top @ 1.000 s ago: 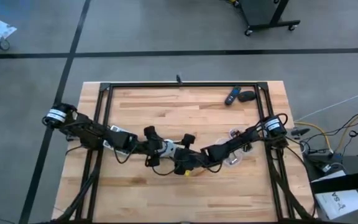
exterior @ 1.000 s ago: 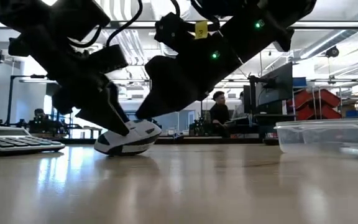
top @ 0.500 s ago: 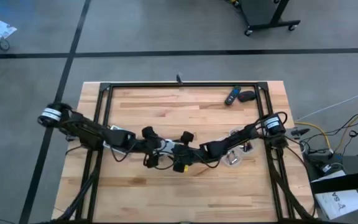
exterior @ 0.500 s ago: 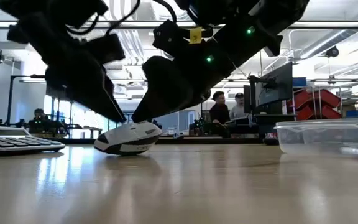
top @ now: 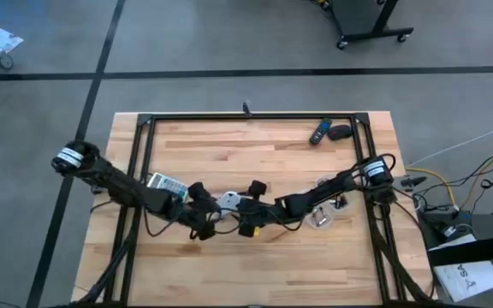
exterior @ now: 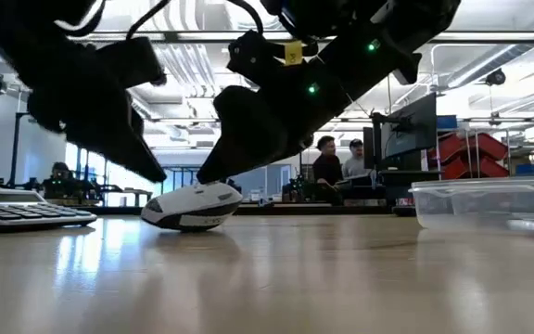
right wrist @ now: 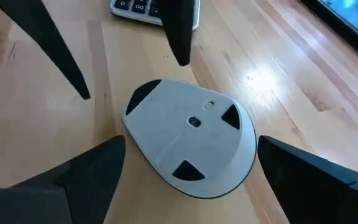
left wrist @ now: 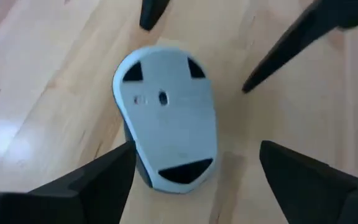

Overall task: Insert battery
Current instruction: Open the black/white mouse battery compartment

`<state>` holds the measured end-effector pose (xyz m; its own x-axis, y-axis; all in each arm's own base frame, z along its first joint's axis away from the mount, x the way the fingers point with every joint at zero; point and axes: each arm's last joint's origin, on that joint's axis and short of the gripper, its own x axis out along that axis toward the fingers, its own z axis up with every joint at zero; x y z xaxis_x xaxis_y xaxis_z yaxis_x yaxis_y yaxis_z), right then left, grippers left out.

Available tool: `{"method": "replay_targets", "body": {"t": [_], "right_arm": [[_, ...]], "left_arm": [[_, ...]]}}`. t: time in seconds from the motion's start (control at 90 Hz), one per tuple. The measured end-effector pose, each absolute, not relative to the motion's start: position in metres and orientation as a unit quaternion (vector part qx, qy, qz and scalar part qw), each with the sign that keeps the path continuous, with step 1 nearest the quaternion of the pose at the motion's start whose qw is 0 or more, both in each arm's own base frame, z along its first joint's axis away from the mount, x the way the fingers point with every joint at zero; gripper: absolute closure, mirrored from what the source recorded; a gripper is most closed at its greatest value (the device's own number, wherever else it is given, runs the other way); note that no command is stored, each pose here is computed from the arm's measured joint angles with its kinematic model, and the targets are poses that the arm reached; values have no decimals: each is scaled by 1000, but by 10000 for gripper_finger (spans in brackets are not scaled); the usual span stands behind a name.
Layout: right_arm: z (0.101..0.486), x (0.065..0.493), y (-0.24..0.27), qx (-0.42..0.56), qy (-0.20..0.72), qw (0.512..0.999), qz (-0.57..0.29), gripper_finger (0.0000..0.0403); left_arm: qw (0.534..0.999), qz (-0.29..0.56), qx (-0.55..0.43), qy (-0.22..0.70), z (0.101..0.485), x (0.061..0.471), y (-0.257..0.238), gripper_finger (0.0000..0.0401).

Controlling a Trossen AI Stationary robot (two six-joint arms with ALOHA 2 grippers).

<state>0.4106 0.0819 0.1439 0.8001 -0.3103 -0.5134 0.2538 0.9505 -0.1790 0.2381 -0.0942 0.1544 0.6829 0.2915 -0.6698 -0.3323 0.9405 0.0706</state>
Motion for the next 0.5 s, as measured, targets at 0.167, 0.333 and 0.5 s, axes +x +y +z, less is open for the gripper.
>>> {"method": "replay_targets", "body": {"t": [0.167,0.333,0.5], "right_arm": [[144,411,83,-58,283,948,-133,54],[144,411,83,-48,283,949,-126,54],[144,411,83,-48,283,950,-126,54]], "left_arm": [[913,223,-18,340,145,239,-97,79],[911,226,-14,345,140,240,-97,79],[915,222,-22,335,134,246,-100,79]]}}
